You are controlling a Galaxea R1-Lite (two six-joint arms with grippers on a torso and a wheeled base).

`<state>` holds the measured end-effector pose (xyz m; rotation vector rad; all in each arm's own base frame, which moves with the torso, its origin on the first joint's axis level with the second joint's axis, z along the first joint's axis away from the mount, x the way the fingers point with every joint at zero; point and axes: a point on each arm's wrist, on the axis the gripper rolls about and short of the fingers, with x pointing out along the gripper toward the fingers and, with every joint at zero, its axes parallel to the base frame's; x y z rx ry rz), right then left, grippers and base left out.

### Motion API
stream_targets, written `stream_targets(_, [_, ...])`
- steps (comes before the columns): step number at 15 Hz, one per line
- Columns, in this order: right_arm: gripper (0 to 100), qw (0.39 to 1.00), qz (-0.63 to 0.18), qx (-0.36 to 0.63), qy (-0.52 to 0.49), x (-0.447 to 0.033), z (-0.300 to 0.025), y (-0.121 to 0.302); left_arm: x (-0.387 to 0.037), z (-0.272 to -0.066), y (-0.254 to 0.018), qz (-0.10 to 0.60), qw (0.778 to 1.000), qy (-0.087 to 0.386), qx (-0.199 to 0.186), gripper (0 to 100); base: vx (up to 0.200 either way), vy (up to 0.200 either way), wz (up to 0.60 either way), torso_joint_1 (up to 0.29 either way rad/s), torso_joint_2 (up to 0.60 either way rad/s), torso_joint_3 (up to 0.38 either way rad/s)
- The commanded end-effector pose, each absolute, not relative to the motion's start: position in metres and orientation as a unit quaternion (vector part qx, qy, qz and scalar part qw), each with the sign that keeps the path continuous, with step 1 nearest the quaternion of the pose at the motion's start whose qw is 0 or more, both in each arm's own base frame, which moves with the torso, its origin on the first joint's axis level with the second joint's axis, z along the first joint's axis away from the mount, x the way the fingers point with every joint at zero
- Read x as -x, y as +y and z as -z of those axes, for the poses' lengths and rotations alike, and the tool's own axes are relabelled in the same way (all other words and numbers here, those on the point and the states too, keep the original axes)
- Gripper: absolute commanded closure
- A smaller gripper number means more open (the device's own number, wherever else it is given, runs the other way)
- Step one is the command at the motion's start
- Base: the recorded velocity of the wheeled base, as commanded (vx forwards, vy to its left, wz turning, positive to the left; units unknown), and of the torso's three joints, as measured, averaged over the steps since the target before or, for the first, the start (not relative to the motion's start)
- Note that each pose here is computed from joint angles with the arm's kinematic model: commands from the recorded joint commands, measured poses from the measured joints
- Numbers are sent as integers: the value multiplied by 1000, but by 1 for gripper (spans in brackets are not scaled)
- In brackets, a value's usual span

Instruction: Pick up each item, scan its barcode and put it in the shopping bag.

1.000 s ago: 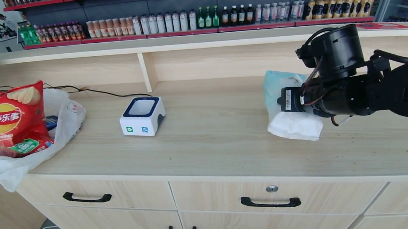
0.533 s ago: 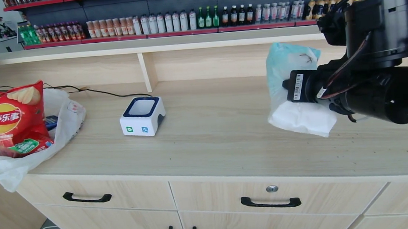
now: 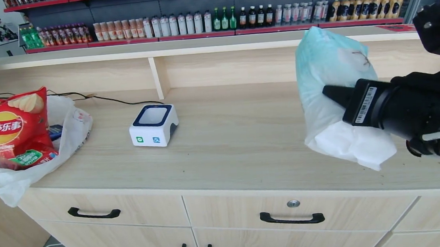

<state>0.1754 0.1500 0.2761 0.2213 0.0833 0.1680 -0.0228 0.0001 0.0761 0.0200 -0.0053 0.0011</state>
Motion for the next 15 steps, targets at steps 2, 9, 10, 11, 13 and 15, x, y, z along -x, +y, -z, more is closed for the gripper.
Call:
stream_targets(2, [100,980,-150,-128,28,-147,-264,131,23,-76,0,-1,1000,-3,-10,100,0,0,0,0,0,0])
stream_targets(9, [100,913,-339,-228,-7,-120,-232,118,23,-76,0,-1,1000,-3,-10,100,0,0,0,0,0,0])
stream_targets(10, [100,886,-366,-285,0,-114,-229,118,23,-76,0,-1,1000,-3,-11,100,0,0,0,0,0,0])
stream_targets(11, [100,877,-368,-308,14,-113,-223,118,23,-76,0,-1,1000,-3,-11,100,0,0,0,0,0,0])
stream_targets(13, [100,824,-402,-395,58,-101,-222,123,23,-76,0,-1,1000,-3,-10,100,0,0,0,0,0,0])
stream_targets(15, [100,787,-406,-458,72,-99,-230,123,23,-76,0,-1,1000,-3,-10,100,0,0,0,0,0,0])
